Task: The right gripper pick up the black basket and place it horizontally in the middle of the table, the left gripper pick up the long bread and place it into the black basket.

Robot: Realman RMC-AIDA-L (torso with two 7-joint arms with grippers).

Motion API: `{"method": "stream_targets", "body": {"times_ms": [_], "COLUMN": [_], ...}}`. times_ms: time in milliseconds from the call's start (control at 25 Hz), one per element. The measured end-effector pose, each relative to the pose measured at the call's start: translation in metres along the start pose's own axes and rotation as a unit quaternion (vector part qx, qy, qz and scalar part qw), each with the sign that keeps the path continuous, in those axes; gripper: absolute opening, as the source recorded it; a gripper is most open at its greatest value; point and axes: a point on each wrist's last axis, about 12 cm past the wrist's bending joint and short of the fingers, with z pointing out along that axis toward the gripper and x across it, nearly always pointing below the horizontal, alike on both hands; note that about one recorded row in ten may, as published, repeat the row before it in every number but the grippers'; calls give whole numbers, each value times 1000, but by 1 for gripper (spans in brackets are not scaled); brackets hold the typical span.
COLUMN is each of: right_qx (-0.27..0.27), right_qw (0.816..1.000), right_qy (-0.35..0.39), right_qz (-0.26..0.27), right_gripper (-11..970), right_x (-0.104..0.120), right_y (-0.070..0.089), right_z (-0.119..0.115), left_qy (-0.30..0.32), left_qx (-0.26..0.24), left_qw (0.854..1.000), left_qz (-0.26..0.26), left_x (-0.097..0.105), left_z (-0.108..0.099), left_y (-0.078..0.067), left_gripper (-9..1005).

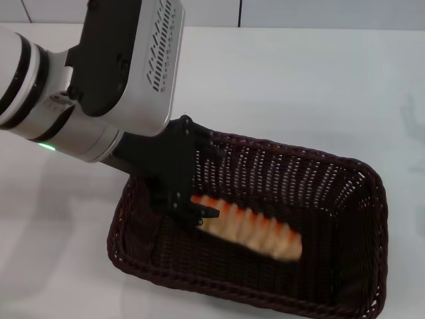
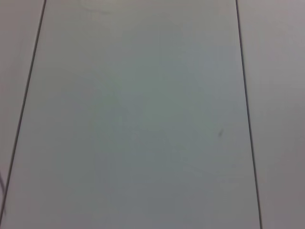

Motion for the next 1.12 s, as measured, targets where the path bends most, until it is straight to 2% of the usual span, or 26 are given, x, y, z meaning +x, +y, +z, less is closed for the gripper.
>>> {"method": "stream_targets", "body": {"times_ms": [160, 280, 400, 560, 600, 640, 680, 720, 760, 800, 880, 920, 960, 1000, 1040, 1080, 1120], "right_qx": [-3, -5, -7, -8, -9, -9, -11, -14, -14, -15, -16, -17, -17, -17, -17, -16, -15], "right_qw": [1000, 1000, 1000, 1000, 1000, 1000, 1000, 1000, 1000, 1000, 1000, 1000, 1000, 1000, 1000, 1000, 1000], "right_qy": [-1, -2, -3, -5, -5, -5, -5, -4, -4, -4, -3, -2, -2, -1, -1, 0, 0], "right_qz": [1, 2, 3, 3, 2, 2, 1, 1, 1, 1, 0, -2, -2, -4, -4, -5, -5], "right_gripper": [761, 761, 761, 760, 760, 760, 760, 760, 760, 760, 760, 760, 760, 760, 760, 760, 760], "right_x": [0, 0, 0, -1, 0, 0, 1, 2, 2, 3, 4, 5, 5, 7, 7, 7, 9], "right_y": [2, 3, 4, 4, 4, 4, 5, 6, 6, 7, 7, 6, 6, 5, 5, 5, 4], "right_z": [1, 2, 3, 4, 6, 6, 7, 9, 9, 11, 12, 15, 15, 17, 17, 18, 21], "left_qy": [-2, -14, -35, -63, -72, -72, -77, -80, -80, -81, -83, -85, -85, -85, -84, -83, -82], "left_qx": [-18, -60, -135, -264, -325, -325, -366, -414, -414, -443, -507, -567, -567, -598, -607, -624, -645], "left_qw": [1000, 998, 988, 957, 933, 933, 915, 891, 891, 875, 834, 786, 786, 757, 747, 729, 701], "left_qz": [-11, -29, -59, -106, -133, -133, -149, -167, -167, -179, -203, -232, -232, -251, -258, -269, -293], "left_x": [5, 12, 24, 47, 61, 61, 70, 83, 83, 92, 110, 130, 130, 142, 147, 154, 166], "left_z": [-3, -8, -16, -26, -30, -30, -33, -36, -36, -36, -40, -44, -44, -45, -44, -45, -43], "left_y": [1, 7, 20, 41, 50, 50, 56, 63, 63, 66, 73, 76, 76, 77, 77, 79, 81], "left_gripper": [706, 826, 834, 834, 834, 834, 834, 834, 834, 834, 834, 834, 834, 834, 834, 834, 834]}}
